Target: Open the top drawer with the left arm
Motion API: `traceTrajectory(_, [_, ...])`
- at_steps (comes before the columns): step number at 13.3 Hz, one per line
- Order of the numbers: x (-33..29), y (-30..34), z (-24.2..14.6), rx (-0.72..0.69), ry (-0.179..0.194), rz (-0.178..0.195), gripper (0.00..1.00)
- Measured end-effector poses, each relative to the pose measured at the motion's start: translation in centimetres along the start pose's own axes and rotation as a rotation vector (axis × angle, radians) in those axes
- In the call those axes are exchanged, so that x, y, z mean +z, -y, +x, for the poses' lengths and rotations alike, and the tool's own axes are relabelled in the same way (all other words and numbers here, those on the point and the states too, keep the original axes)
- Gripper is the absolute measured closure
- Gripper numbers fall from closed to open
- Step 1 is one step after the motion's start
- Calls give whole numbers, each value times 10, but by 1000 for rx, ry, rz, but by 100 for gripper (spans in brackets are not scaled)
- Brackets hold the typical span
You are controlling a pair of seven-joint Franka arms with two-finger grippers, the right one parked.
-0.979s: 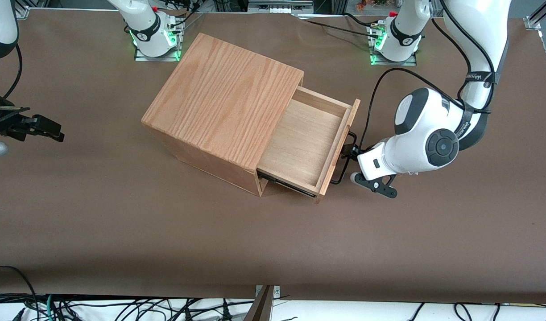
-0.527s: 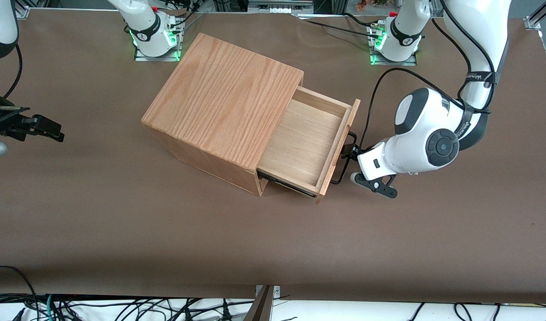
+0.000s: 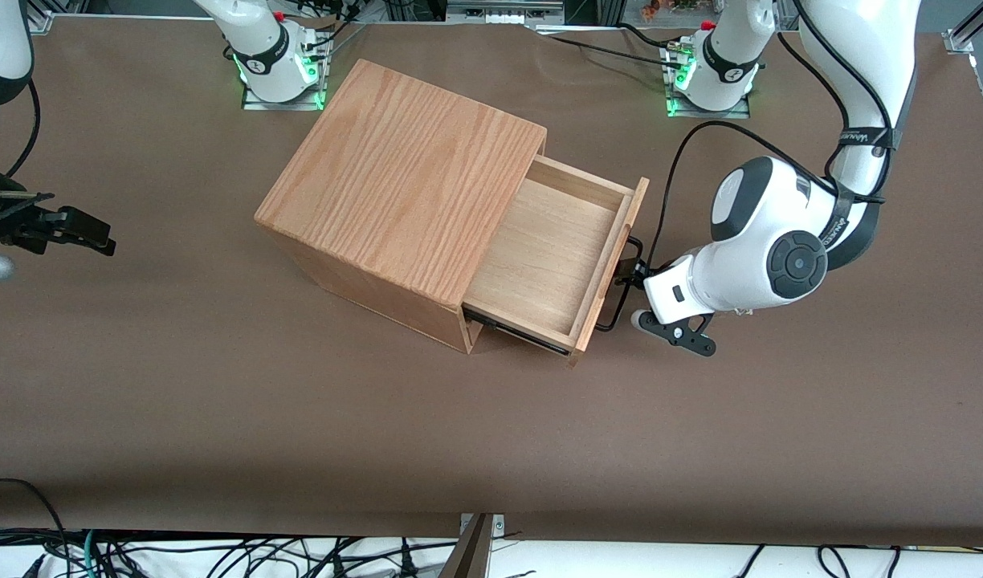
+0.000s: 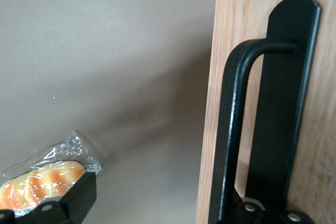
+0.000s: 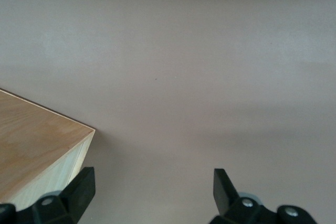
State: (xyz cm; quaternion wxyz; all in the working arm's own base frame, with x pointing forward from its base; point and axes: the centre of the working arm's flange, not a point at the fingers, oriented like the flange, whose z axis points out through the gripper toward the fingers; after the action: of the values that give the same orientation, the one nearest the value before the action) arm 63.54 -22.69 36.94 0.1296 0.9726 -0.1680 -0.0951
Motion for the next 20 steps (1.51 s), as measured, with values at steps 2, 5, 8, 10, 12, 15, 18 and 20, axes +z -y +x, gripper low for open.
traceTrajectory(2, [-4, 1, -1, -20, 2, -21, 0])
traceTrajectory(5, [-46, -16, -12, -33, -19, -63, 0])
traceTrajectory(8, [-75, -24, -22, -25, 7, -79, 0])
traceTrajectory(10, [-104, -19, -32, -31, 27, -80, 0])
traceTrajectory(12, [-140, 5, -47, -68, 18, -79, 0])
traceTrajectory(15, [-181, 46, -74, -128, -8, 29, 0])
traceTrajectory(18, [-212, 45, -99, -136, -16, 163, 0])
traceTrajectory(20, [-229, 41, -116, -145, -2, 222, 0])
